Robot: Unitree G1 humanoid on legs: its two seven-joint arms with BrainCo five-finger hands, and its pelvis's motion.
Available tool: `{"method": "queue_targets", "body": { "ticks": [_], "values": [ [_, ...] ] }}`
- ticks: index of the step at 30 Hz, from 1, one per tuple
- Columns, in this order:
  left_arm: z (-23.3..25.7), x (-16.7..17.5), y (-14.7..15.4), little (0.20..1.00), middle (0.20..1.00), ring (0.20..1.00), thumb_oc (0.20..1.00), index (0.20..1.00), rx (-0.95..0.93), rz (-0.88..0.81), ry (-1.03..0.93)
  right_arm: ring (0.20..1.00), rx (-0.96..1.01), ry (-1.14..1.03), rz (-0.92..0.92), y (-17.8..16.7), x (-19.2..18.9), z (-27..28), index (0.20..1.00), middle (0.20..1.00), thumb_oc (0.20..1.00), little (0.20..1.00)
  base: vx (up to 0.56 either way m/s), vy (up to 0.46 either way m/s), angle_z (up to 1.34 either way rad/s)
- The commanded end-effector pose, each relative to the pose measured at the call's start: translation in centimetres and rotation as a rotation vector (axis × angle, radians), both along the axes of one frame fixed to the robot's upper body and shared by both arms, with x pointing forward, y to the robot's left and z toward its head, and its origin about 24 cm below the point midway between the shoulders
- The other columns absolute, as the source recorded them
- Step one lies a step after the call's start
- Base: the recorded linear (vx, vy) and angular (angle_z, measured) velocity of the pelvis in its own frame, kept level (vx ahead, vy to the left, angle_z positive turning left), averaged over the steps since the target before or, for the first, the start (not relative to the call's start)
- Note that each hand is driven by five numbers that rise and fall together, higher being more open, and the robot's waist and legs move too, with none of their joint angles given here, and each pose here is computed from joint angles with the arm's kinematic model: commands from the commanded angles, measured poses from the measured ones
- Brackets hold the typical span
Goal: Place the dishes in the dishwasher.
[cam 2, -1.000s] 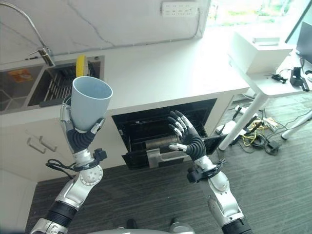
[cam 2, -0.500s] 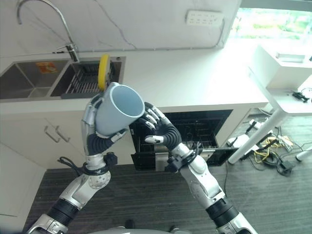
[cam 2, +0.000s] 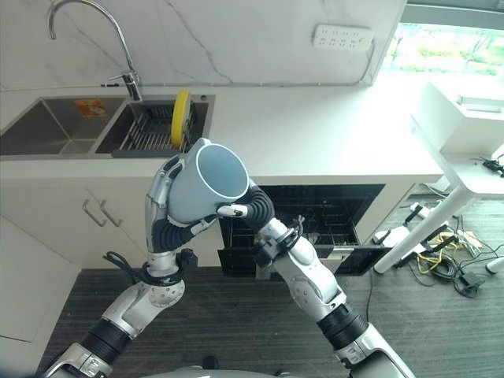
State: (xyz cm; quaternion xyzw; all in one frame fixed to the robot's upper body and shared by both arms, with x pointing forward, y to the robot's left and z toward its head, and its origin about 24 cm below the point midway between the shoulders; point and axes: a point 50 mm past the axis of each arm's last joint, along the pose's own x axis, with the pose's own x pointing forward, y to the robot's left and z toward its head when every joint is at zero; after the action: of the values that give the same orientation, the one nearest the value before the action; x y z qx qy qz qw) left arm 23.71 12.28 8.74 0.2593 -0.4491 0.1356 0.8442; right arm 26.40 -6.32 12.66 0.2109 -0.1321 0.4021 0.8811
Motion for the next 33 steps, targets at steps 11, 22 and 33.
{"method": "queue_targets", "body": {
  "ticks": [11,22,33],
  "values": [
    [1.0,1.8,-1.1,0.200,0.200,0.200,0.200,0.200,0.002,-0.005,-0.058,1.000,0.136,-0.087,-0.025,1.6,0.5,3.6,1.000,1.000,1.000,1.000,0.00,0.000,0.00],
    [0.5,1.5,-1.8,0.200,0.200,0.200,0.200,0.200,0.034,-0.037,-0.041,1.000,0.123,-0.093,0.010,2.5,0.4,4.2,1.000,1.000,1.000,1.000,0.00,0.000,0.00],
    [0.2,1.4,-2.4,0.200,0.200,0.200,0.200,0.200,0.060,-0.070,-0.029,0.200,0.135,-0.109,0.023,3.2,0.3,4.9,0.200,0.200,0.200,0.200,0.00,0.000,0.01]
  ]
}}
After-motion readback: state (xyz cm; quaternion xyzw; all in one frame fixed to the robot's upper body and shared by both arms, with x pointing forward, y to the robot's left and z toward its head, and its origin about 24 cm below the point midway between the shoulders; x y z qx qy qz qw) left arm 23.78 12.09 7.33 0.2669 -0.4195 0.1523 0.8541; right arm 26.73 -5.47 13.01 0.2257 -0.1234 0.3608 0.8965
